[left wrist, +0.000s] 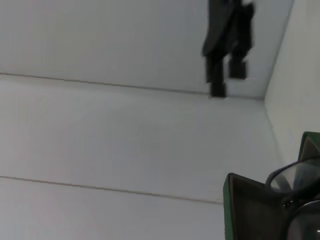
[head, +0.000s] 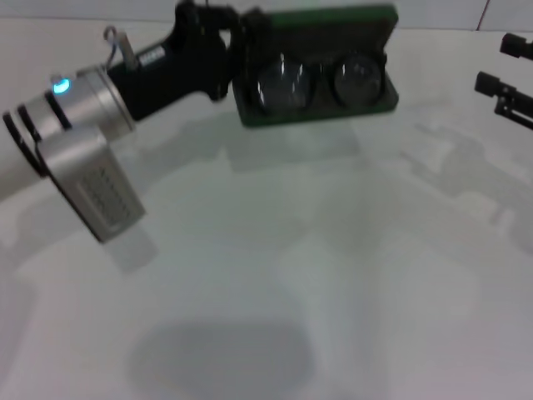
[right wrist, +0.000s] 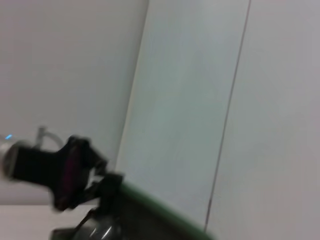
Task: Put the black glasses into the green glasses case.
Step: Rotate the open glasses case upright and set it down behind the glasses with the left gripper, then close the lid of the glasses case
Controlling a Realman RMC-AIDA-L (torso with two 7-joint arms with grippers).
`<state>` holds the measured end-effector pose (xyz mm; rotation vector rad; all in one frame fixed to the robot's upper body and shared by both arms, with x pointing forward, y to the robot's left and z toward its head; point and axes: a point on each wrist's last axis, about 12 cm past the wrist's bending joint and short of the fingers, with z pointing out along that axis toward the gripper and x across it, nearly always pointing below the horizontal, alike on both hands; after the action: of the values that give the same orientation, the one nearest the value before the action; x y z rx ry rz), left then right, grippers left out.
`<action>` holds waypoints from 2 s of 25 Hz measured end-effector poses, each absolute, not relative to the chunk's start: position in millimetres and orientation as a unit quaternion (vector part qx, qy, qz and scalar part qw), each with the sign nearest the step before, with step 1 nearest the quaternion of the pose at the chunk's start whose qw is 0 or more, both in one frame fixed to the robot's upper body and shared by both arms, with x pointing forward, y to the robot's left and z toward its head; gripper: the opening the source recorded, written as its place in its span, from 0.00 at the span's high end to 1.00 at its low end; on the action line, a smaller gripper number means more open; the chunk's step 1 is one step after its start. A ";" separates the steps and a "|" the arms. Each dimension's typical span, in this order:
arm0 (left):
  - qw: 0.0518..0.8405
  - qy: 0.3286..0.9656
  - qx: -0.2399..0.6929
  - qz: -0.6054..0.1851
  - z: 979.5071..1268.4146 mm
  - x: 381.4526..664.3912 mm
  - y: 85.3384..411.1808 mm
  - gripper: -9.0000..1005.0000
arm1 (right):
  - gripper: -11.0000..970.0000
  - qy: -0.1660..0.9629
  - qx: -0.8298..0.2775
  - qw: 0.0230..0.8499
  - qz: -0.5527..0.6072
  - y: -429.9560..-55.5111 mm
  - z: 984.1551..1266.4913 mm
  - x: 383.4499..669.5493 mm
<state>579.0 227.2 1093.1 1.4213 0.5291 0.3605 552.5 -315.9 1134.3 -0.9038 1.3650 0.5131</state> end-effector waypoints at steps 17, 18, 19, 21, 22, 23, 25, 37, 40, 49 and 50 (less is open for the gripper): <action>0.724 0.344 0.598 0.011 1065.7 547.0 218.6 0.75 | 0.44 0.599 -0.393 0.659 0.231 -317.9 1135.0 548.4; 0.724 0.346 0.597 0.011 1064.5 546.0 218.7 0.73 | 0.44 0.599 -0.392 0.658 0.232 -317.8 1134.7 548.2; 0.723 0.349 0.597 0.012 1062.7 544.5 219.2 0.71 | 0.44 0.598 -0.392 0.658 0.233 -317.6 1134.5 548.0; 0.719 0.354 0.598 0.014 1059.7 543.2 218.9 0.67 | 0.44 0.598 -0.392 0.658 0.236 -316.8 1134.0 547.4; 0.716 0.357 0.600 0.015 1058.1 542.9 218.9 0.65 | 0.44 0.597 -0.392 0.658 0.237 -316.6 1133.9 547.3; 0.712 0.363 0.600 0.015 1055.8 541.9 219.2 0.63 | 0.44 0.597 -0.392 0.658 0.238 -316.3 1133.8 547.1; 0.712 0.364 0.600 0.014 1055.4 541.6 219.4 0.57 | 0.44 0.597 -0.392 0.658 0.239 -316.2 1133.9 547.0; 0.751 0.502 0.410 -0.125 1068.6 551.1 228.3 0.16 | 0.44 0.600 -0.394 0.649 0.252 -310.2 1133.0 548.8; 0.749 0.541 0.340 -0.177 1070.8 554.1 233.9 0.13 | 0.44 0.617 -0.414 0.611 0.274 -301.7 1131.9 551.9; 0.758 0.584 0.159 -0.241 1076.5 563.1 251.9 0.14 | 0.44 0.648 -0.566 0.353 0.368 -233.7 1136.2 564.3; 0.758 0.587 0.154 -0.240 1075.1 563.1 250.1 0.14 | 0.44 0.649 -0.573 0.331 0.376 -226.8 1134.6 564.3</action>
<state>563.1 250.1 1075.1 0.3366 1.2783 -0.5239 564.3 -226.8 1134.6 -1.4973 1.6960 0.9816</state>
